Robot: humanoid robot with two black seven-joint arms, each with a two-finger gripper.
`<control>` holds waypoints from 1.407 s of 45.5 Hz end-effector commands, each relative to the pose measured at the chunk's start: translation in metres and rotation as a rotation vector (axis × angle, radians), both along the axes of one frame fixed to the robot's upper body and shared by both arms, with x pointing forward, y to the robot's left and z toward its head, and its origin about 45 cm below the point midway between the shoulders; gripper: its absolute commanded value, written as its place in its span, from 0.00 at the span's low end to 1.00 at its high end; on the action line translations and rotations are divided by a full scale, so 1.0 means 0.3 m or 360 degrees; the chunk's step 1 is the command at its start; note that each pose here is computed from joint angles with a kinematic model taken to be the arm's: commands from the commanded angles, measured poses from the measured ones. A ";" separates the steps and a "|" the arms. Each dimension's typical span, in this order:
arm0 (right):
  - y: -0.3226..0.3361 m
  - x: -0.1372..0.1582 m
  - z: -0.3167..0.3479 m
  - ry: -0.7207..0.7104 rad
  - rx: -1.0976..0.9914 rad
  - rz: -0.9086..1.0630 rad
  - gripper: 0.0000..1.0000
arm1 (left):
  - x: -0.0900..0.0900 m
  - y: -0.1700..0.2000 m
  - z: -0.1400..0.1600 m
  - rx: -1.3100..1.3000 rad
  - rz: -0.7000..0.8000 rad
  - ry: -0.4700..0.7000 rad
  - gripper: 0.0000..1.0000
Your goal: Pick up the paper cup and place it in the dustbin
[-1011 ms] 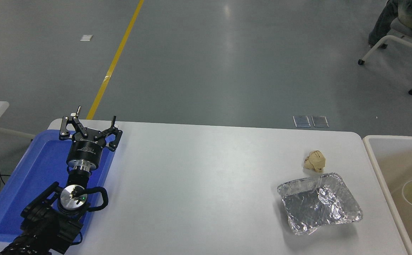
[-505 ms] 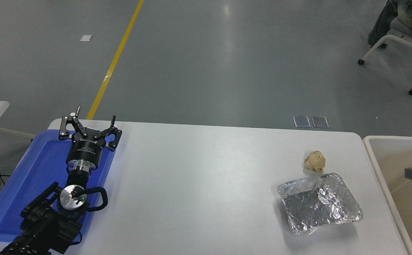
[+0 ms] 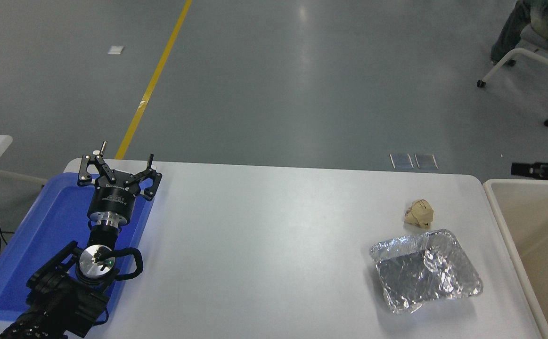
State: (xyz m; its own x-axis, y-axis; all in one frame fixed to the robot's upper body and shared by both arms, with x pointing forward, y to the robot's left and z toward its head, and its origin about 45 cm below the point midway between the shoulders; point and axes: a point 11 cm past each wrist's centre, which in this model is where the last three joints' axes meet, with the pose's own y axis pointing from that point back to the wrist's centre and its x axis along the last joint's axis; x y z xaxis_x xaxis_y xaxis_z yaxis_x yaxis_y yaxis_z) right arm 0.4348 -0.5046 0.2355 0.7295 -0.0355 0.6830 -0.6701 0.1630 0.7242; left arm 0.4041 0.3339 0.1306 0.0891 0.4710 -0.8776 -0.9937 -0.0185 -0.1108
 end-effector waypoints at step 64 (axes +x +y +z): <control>1.113 -0.367 0.396 0.1017 0.0456 0.0626 1.00 | 0.000 -0.002 0.000 0.0003 -0.0008 0.0000 1.00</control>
State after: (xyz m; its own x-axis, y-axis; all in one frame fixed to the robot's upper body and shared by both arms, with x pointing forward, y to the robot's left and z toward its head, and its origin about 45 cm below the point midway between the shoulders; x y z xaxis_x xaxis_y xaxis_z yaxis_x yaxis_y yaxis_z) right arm 0.3378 -0.1799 0.3557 0.9356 0.2627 0.2359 -0.1630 -0.2713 0.9486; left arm 0.4041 0.3337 0.1305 0.0894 0.4713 -0.8775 -0.9938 -0.0167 -0.1102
